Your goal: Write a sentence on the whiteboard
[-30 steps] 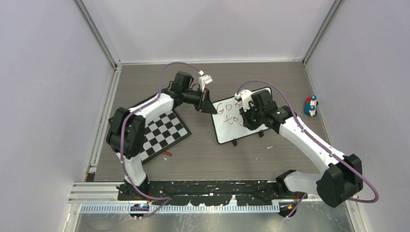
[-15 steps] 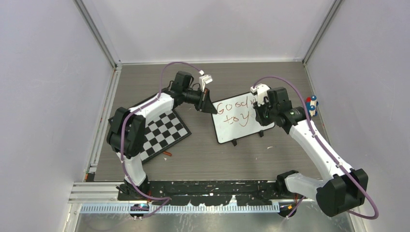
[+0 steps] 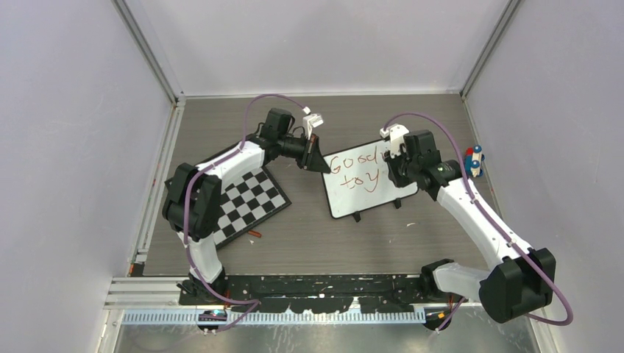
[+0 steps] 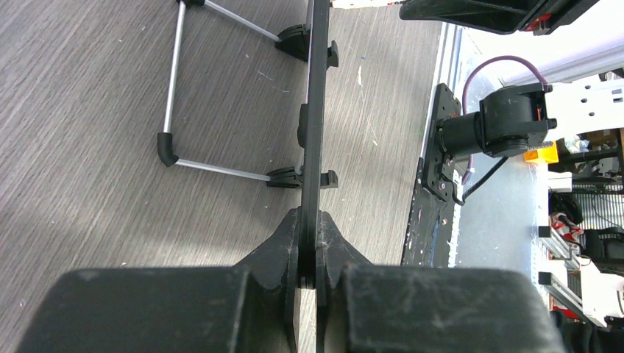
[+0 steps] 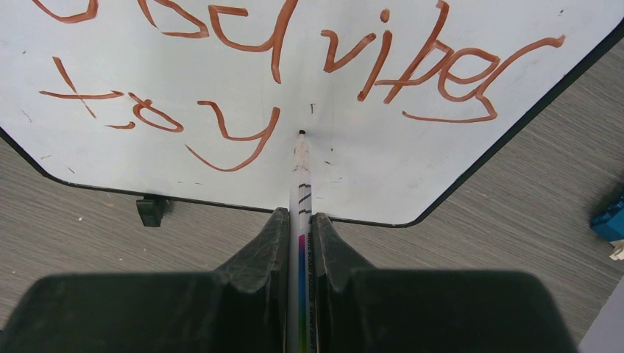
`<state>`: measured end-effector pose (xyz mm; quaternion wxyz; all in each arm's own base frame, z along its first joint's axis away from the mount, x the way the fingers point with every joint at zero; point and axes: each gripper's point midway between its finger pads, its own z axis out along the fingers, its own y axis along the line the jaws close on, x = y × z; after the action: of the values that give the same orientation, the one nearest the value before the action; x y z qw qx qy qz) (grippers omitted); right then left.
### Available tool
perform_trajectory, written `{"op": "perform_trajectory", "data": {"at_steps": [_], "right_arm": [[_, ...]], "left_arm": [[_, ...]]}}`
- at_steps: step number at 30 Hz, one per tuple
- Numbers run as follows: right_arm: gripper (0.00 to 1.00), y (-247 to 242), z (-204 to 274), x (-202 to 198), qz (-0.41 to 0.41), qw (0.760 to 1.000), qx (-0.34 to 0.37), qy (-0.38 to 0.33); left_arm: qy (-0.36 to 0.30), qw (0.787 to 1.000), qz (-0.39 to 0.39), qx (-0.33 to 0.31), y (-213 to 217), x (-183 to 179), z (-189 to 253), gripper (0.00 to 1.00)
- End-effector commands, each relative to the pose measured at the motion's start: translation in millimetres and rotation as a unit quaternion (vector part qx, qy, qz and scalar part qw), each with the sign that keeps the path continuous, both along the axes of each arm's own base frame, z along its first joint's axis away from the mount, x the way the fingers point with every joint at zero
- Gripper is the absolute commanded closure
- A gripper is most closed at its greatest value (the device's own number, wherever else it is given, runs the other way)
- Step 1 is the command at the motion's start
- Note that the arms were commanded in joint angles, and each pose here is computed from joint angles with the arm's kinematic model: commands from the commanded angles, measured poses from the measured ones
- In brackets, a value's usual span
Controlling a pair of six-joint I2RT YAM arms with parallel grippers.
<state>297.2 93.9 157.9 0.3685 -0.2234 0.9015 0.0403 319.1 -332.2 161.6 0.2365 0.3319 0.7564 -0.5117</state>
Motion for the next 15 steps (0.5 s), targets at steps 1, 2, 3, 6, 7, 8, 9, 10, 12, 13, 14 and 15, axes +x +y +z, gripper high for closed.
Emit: {"op": "perform_trajectory", "data": {"at_steps": [1,2,3,6,7,8,9,10,12,13,14,15], "right_arm": [[1.00,8.5,10.2,11.9,0.009,1.000,0.016,-0.022],[1.00,8.1,7.7,9.9,0.011,1.000,0.014,-0.017],[1.00,8.0,6.1,8.2,0.014,1.000,0.013,-0.014],[1.00,8.0,-1.3,1.3,0.021,1.000,0.011,-0.002],[1.00,7.4,-4.1,-0.4,0.022,1.000,0.010,0.002],[1.00,6.5,-6.7,-1.8,0.022,1.000,0.008,0.005],[1.00,5.7,-9.1,-3.0,0.023,1.000,0.005,0.008],[1.00,4.6,-11.7,-3.8,0.022,1.000,0.002,0.011],[1.00,1.7,-15.7,-4.9,0.021,1.000,-0.007,0.016],[1.00,-0.3,-16.4,-4.5,0.018,1.000,-0.012,0.015],[1.00,-2.6,-17.1,-4.0,0.016,1.000,-0.019,0.015],[1.00,-5.3,-17.6,-3.2,0.014,0.999,-0.027,0.014]], "left_arm": [[-0.009,1.000,0.008,0.005,-0.4,5.8,-0.8,1.00],[-0.008,1.000,0.008,0.005,-0.3,5.5,-1.3,1.00],[-0.007,1.000,0.007,0.005,-0.3,5.3,-2.0,1.00],[-0.007,1.000,0.008,0.005,-0.1,6.5,-2.6,1.00],[-0.006,1.000,0.008,0.005,-0.1,6.2,-3.1,1.00],[-0.006,1.000,0.008,0.005,-0.2,6.4,-3.1,1.00],[-0.007,1.000,0.008,0.005,-0.3,6.5,-2.9,1.00],[-0.007,1.000,0.008,0.005,-0.3,6.5,-3.1,1.00],[-0.006,1.000,0.007,0.006,0.0,6.0,-3.4,1.00],[-0.006,1.000,0.007,0.006,-0.2,5.6,-3.3,1.00],[-0.006,1.000,0.008,0.005,0.2,5.7,-3.3,1.00],[-0.005,1.000,0.008,0.006,0.3,5.6,-3.9,1.00]]}}
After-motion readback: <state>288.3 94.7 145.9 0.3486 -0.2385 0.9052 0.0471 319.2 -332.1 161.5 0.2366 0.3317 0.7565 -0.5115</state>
